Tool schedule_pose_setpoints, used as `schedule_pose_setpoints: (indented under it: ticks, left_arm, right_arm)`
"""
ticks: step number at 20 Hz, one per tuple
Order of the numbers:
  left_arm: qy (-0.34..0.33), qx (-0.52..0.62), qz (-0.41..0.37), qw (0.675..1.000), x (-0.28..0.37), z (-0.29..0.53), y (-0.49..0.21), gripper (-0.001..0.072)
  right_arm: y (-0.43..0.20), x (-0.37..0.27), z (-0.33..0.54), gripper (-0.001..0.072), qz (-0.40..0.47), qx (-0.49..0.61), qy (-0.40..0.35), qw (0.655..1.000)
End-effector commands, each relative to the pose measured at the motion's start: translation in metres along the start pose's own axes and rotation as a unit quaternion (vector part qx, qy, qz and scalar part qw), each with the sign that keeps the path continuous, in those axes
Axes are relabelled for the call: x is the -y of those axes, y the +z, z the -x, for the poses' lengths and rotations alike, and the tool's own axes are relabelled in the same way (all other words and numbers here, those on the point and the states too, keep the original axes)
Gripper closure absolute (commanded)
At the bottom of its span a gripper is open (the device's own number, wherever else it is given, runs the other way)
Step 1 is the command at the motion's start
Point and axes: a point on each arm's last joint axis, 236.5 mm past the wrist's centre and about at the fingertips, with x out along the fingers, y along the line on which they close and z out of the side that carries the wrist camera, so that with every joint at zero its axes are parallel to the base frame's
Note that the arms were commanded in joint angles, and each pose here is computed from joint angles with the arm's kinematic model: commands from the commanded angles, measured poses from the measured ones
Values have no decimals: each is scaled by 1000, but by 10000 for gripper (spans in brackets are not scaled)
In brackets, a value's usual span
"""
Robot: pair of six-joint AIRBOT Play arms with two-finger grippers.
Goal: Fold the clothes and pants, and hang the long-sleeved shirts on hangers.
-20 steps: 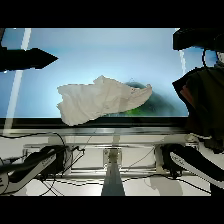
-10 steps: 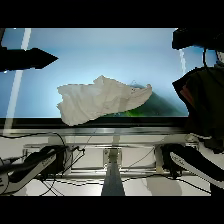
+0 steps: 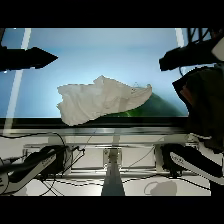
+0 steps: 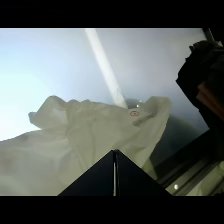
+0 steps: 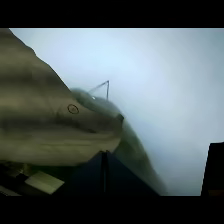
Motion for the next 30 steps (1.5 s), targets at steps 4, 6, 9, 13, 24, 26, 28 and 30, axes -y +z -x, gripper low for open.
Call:
schedule_pose_setpoints:
  ticks: [4,6,9,13,24,26,28,30]
  left_arm:
    - [0,1,-1,1000,0,0,0,697]
    - [0,1,-1,1000,0,0,0,697]
    - [0,1,-1,1000,0,0,0,697]
    - [0,1,-1,1000,0,0,0,697]
    - [1,1,-1,1000,0,0,1,697]
    - [1,2,-1,1000,0,0,1,696]
    - [3,7,-1,1000,-1,0,3,697]
    - [8,15,-1,1000,-3,0,7,697]
  right_arm:
    - [-107,12,-89,702,-41,-138,79,986]
    - [-86,-38,-89,606,-97,-105,184,972]
    - [-52,-100,-85,87,-134,-69,276,949]
    - [-43,-149,-117,87,-244,-106,248,931]
    - [-65,-178,-223,231,-453,-172,159,860]
    - [-60,-163,-228,416,-471,-154,144,857]
    - [-53,-151,-228,694,-480,-144,142,854]
    - [-38,-138,-222,702,-469,-127,148,862]
